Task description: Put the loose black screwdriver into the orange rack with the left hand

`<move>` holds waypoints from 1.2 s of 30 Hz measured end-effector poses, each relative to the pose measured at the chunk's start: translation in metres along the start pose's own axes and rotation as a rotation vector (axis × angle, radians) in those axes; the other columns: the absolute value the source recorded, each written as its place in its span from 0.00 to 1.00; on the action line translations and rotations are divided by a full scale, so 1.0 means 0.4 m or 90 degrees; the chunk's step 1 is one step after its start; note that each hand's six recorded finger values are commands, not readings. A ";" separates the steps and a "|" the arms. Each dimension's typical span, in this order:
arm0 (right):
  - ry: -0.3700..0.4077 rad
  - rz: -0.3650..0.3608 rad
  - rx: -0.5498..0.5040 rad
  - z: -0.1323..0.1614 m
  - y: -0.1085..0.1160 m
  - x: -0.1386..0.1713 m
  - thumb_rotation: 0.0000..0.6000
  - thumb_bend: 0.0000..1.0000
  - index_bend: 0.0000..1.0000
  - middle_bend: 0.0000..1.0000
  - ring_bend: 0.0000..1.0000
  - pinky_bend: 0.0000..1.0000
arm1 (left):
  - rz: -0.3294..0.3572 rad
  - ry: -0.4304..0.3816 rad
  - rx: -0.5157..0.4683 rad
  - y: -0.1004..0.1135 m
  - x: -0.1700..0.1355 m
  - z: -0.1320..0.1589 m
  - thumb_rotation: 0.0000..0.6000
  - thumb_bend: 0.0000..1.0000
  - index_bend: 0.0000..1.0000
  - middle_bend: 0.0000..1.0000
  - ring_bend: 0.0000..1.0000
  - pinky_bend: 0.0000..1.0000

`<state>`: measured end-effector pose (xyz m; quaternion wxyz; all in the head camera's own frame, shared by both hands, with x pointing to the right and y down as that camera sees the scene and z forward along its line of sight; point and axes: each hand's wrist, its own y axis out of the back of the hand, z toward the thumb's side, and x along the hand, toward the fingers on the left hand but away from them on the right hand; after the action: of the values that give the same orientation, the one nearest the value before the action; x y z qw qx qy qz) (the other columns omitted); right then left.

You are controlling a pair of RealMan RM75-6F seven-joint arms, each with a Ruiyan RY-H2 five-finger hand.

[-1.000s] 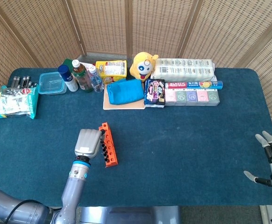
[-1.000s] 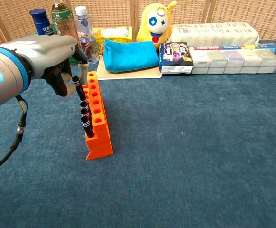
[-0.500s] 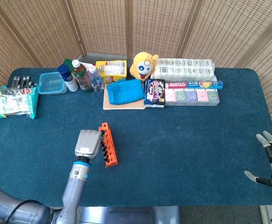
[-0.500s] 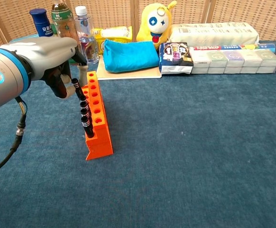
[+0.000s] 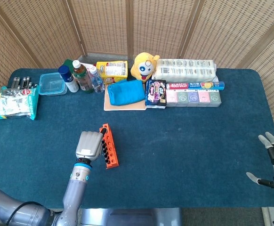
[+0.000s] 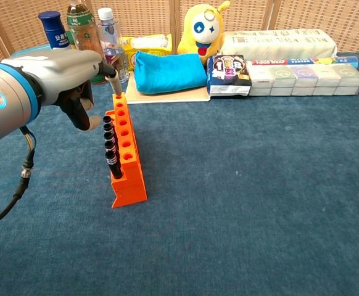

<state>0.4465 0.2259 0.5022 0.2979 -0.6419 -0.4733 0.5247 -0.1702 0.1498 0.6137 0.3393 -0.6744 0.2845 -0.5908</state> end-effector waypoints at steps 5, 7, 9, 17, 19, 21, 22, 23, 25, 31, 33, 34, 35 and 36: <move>0.000 -0.001 0.000 0.000 0.001 0.001 1.00 0.01 0.05 0.00 0.00 0.02 | 0.011 -0.003 -0.018 0.019 -0.007 -0.003 1.00 0.39 0.24 1.00 1.00 1.00; 0.001 -0.001 0.000 0.001 0.001 0.001 1.00 0.01 0.05 0.00 0.00 0.02 | 0.018 -0.004 -0.028 0.033 -0.012 -0.008 1.00 0.39 0.24 1.00 1.00 1.00; 0.001 0.000 0.001 0.001 0.000 0.001 1.00 0.01 0.05 0.00 0.00 0.02 | 0.026 -0.005 -0.036 0.051 -0.019 -0.017 1.00 0.37 0.23 1.00 1.00 1.00; 0.003 0.004 0.006 0.005 -0.006 0.001 1.00 0.01 0.05 0.00 0.00 0.02 | 0.076 0.011 -0.047 0.138 -0.056 -0.110 1.00 0.20 0.00 0.18 0.28 0.63; 0.004 0.005 0.009 0.007 -0.009 0.001 1.00 0.01 0.05 0.00 0.00 0.02 | 0.085 0.025 -0.029 0.155 -0.062 -0.158 1.00 0.18 0.00 0.03 0.15 0.49; 0.005 0.007 0.015 0.009 -0.013 0.001 1.00 0.01 0.05 0.00 0.00 0.02 | 0.098 0.028 -0.016 0.177 -0.066 -0.206 1.00 0.17 0.00 0.00 0.11 0.43; 0.005 0.008 0.017 0.011 -0.015 0.001 1.00 0.01 0.05 0.00 0.00 0.02 | 0.103 0.027 -0.014 0.186 -0.067 -0.225 1.00 0.17 0.00 0.00 0.10 0.40; 0.005 0.009 0.019 0.012 -0.018 0.001 1.00 0.01 0.05 0.00 0.00 0.02 | 0.109 0.024 -0.015 0.194 -0.069 -0.244 1.00 0.17 0.00 0.00 0.09 0.38; 0.006 0.011 0.023 0.014 -0.021 0.001 1.00 0.01 0.05 0.00 0.00 0.02 | 0.122 0.013 -0.029 0.208 -0.072 -0.279 1.00 0.16 0.00 0.00 0.08 0.34; 0.007 0.010 0.034 0.021 -0.026 0.001 1.00 0.01 0.05 0.00 0.00 0.02 | 0.170 -0.027 -0.085 0.225 -0.089 -0.379 1.00 0.13 0.00 0.00 0.06 0.26; 0.007 0.007 0.037 0.022 -0.026 0.002 1.00 0.01 0.05 0.00 0.00 0.02 | 0.184 -0.040 -0.095 0.224 -0.099 -0.422 1.00 0.12 0.00 0.00 0.05 0.25; 0.007 0.006 0.039 0.023 -0.026 0.003 1.00 0.01 0.05 0.00 0.00 0.02 | 0.188 -0.044 -0.098 0.221 -0.105 -0.441 1.00 0.11 0.00 0.00 0.04 0.24; 0.007 0.004 0.041 0.024 -0.025 0.003 1.00 0.01 0.05 0.00 0.00 0.02 | 0.191 -0.048 -0.100 0.216 -0.112 -0.462 1.00 0.11 0.00 0.00 0.04 0.23; 0.007 0.002 0.044 0.024 -0.023 0.004 1.00 0.01 0.05 0.00 0.00 0.02 | 0.193 -0.049 -0.102 0.207 -0.123 -0.492 1.00 0.11 0.00 0.00 0.03 0.21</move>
<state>0.4343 0.2296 0.5073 0.3214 -0.6347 -0.4525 0.5377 -0.3705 0.1142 0.5325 0.3803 -0.6710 0.4161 -0.4817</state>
